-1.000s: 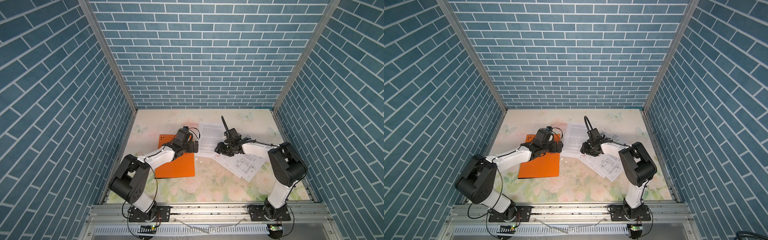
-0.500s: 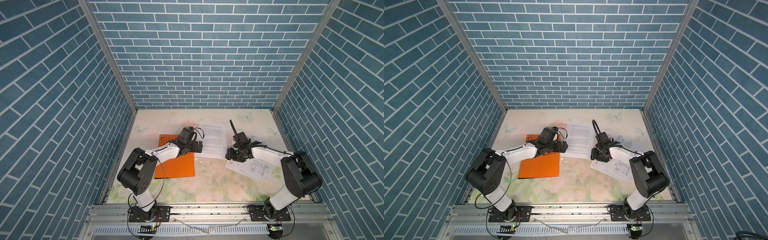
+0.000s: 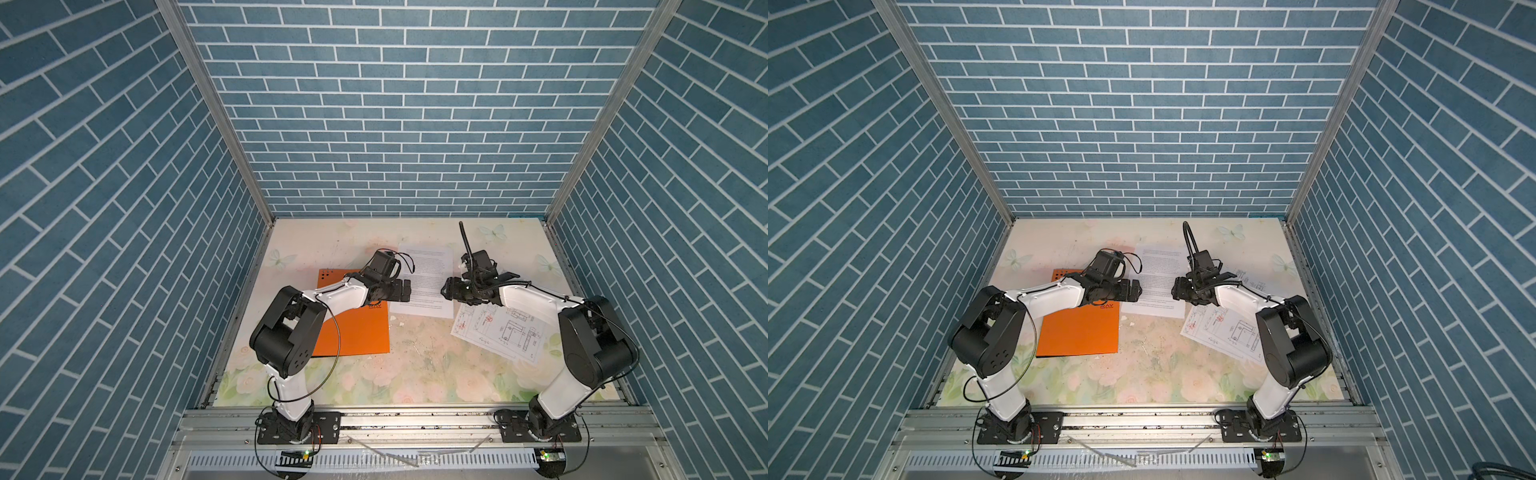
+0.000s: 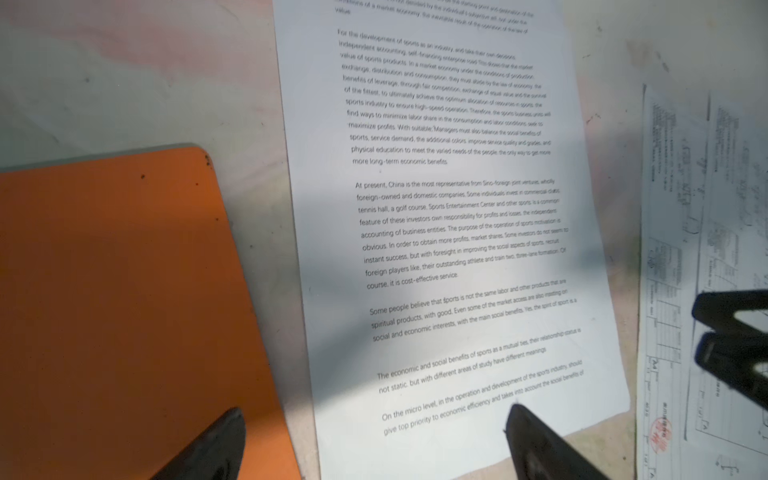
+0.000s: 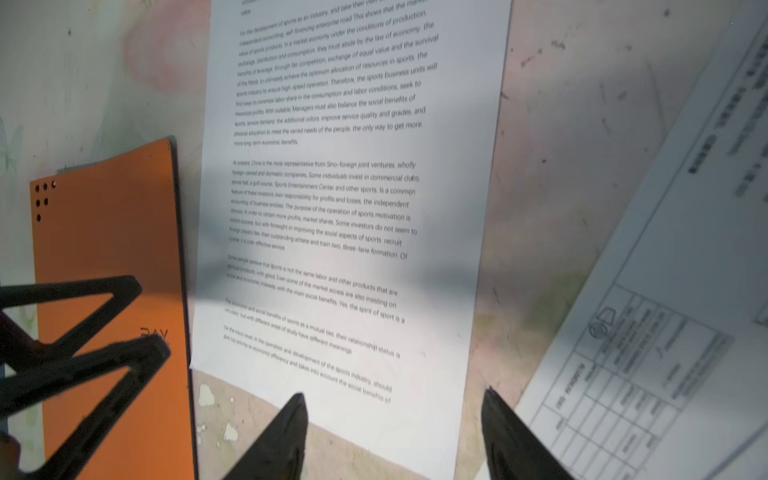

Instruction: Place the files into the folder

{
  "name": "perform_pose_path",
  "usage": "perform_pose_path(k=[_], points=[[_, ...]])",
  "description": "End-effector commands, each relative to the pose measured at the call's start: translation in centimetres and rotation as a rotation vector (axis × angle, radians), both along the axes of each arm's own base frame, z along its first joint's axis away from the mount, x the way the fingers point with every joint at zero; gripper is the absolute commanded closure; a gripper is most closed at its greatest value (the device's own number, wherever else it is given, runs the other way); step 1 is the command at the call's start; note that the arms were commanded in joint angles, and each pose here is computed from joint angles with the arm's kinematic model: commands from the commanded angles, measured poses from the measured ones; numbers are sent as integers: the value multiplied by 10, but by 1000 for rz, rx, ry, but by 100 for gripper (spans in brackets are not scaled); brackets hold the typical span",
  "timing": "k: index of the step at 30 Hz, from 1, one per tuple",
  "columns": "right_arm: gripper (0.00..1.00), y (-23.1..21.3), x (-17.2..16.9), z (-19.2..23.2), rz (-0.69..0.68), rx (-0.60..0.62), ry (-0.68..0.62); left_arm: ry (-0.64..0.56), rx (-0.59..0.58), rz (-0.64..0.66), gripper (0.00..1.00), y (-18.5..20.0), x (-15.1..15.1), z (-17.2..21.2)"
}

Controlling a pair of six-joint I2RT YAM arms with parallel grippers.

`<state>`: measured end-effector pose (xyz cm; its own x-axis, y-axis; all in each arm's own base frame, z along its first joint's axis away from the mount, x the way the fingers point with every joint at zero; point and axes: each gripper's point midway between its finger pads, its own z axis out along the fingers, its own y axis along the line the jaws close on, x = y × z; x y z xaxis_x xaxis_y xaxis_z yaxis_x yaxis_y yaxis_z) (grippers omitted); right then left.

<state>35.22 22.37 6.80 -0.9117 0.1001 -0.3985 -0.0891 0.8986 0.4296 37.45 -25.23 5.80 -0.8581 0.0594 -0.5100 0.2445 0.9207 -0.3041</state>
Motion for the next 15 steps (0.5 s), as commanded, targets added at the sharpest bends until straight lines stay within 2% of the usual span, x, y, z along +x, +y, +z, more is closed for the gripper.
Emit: perform_pose_path(k=[1,7,15], points=[[34,15,21,12,-24,69,-35,-14,30,25,0,8,-2,12],[34,38,27,11,-20,179,-12,-57,126,140,0,57,-20,26],[34,85,26,22,52,267,-14,-9,177,447,0,176,-61,22]])
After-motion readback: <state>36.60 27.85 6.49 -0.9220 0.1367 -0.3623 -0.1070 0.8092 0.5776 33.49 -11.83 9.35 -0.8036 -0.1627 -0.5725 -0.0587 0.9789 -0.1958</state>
